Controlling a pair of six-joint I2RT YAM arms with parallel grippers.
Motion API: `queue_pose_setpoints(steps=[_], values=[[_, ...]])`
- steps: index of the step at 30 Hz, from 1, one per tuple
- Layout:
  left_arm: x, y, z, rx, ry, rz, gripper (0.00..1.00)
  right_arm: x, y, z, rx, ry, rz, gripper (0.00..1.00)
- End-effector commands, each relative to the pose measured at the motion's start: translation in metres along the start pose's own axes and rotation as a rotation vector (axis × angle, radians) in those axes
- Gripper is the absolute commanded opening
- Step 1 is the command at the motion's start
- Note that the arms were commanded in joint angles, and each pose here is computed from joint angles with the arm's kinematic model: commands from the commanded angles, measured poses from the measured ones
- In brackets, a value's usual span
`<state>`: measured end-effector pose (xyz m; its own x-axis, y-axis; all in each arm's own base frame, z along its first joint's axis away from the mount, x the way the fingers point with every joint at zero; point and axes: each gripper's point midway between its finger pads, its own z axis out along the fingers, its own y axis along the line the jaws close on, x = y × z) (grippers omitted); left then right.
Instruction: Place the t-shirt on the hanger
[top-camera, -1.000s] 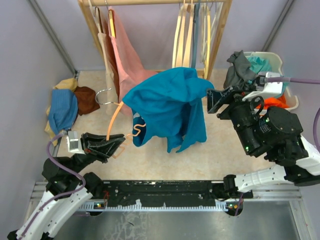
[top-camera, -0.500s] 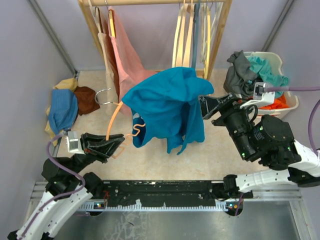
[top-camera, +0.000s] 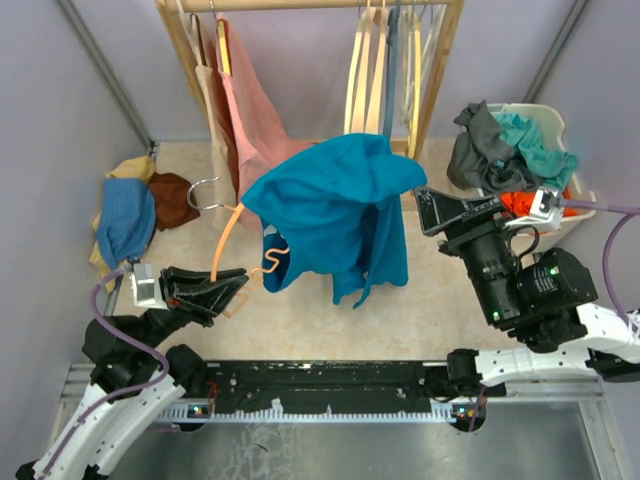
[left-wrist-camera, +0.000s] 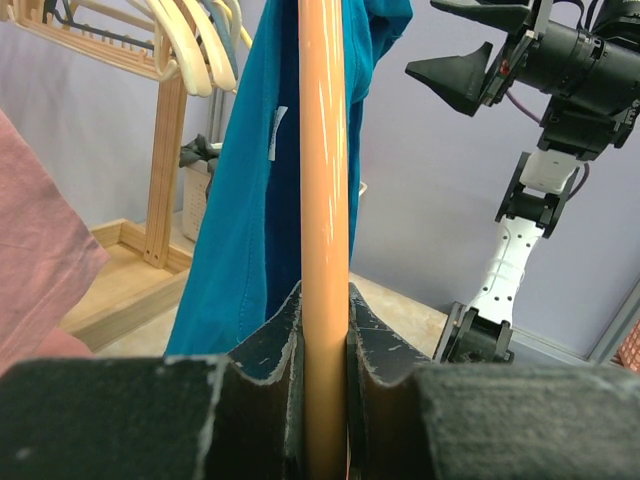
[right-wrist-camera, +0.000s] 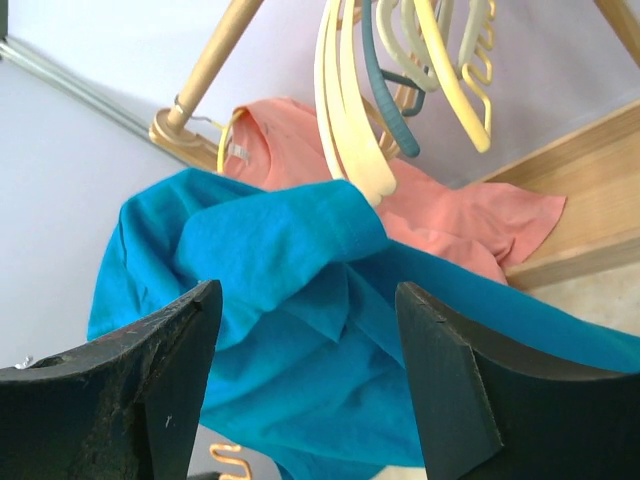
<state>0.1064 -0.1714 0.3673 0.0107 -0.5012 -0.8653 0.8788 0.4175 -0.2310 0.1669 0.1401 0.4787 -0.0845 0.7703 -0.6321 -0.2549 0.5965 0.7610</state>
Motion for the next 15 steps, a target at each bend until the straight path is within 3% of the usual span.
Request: queue_pose_setpoints(steps=[1,15], values=[[-0.043,-0.02,-0.002,0.063,-0.145,0.037,0.0,-0.022,0.007,0.008,0.022,-0.087,0.165,0.7],[-0.047,-0.022,-0.003,0.069,-0.153,0.039,0.0,-0.002,0.011,0.04,0.008,-0.084,0.218,0.66]])
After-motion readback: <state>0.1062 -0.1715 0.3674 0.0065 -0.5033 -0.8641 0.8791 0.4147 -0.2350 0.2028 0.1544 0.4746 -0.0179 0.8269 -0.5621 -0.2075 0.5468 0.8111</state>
